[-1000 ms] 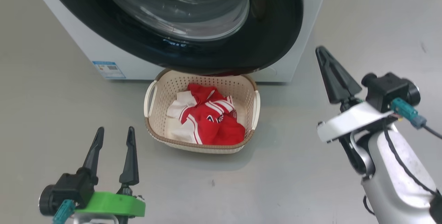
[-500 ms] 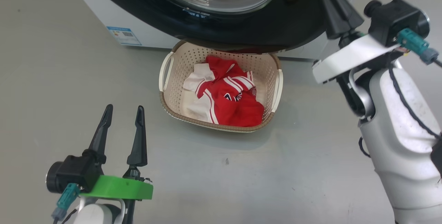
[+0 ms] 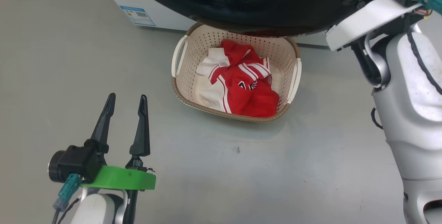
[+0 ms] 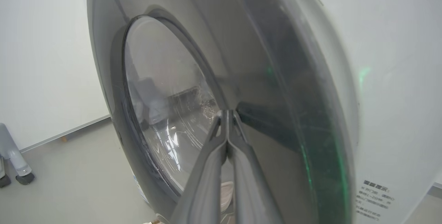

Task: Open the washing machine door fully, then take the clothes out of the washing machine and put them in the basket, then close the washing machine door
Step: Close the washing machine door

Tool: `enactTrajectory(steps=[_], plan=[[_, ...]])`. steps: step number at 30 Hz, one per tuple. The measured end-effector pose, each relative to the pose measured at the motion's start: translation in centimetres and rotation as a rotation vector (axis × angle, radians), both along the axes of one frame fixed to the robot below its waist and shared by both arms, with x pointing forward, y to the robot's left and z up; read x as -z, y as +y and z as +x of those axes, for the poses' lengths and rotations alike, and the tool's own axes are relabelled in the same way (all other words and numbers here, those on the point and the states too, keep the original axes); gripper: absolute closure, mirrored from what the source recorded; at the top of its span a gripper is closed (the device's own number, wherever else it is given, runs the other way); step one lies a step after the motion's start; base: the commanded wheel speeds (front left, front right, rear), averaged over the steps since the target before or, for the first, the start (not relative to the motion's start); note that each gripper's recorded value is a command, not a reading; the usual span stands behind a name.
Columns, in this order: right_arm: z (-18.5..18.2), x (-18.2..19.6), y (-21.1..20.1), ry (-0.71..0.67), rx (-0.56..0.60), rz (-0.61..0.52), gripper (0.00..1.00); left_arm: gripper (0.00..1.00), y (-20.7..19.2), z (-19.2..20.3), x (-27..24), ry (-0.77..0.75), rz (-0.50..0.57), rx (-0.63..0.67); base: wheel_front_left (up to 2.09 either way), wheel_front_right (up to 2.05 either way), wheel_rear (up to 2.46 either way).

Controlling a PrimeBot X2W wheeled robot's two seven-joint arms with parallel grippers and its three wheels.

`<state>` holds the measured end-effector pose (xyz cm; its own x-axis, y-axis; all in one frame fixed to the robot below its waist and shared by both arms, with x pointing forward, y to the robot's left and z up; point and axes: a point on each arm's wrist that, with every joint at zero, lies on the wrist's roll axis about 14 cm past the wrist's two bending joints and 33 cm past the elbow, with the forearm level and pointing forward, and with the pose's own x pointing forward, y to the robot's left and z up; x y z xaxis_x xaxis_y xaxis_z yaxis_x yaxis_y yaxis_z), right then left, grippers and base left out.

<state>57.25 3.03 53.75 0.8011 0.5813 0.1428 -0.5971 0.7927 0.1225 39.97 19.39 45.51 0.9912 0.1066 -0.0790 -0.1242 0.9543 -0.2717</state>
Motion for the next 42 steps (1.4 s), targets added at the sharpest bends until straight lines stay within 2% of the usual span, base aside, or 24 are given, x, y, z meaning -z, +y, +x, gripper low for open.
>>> enactTrajectory(steps=[14, 23, 33, 42], plan=[[5.1, -1.2, -0.3, -0.047, 0.040, -0.018, 1.00, 0.00, 0.3, 0.9, 0.9, 0.018, -0.005, -0.005, 0.00, 0.00, 0.00], [6.3, -0.7, -0.2, -0.029, 0.056, 0.001, 1.00, 0.00, 0.9, 1.2, 0.6, 0.008, 0.005, -0.021, 0.00, 0.00, 0.00], [5.6, -0.7, 0.8, -0.046, 0.033, 0.020, 1.00, 0.00, 1.1, 1.3, 0.5, 0.006, 0.006, -0.027, 0.00, 0.00, 0.00], [1.4, 2.2, 1.4, 0.004, -0.011, 0.039, 1.00, 0.00, 1.5, 1.2, 0.0, -0.008, 0.009, -0.041, 0.00, 0.00, 0.00]])
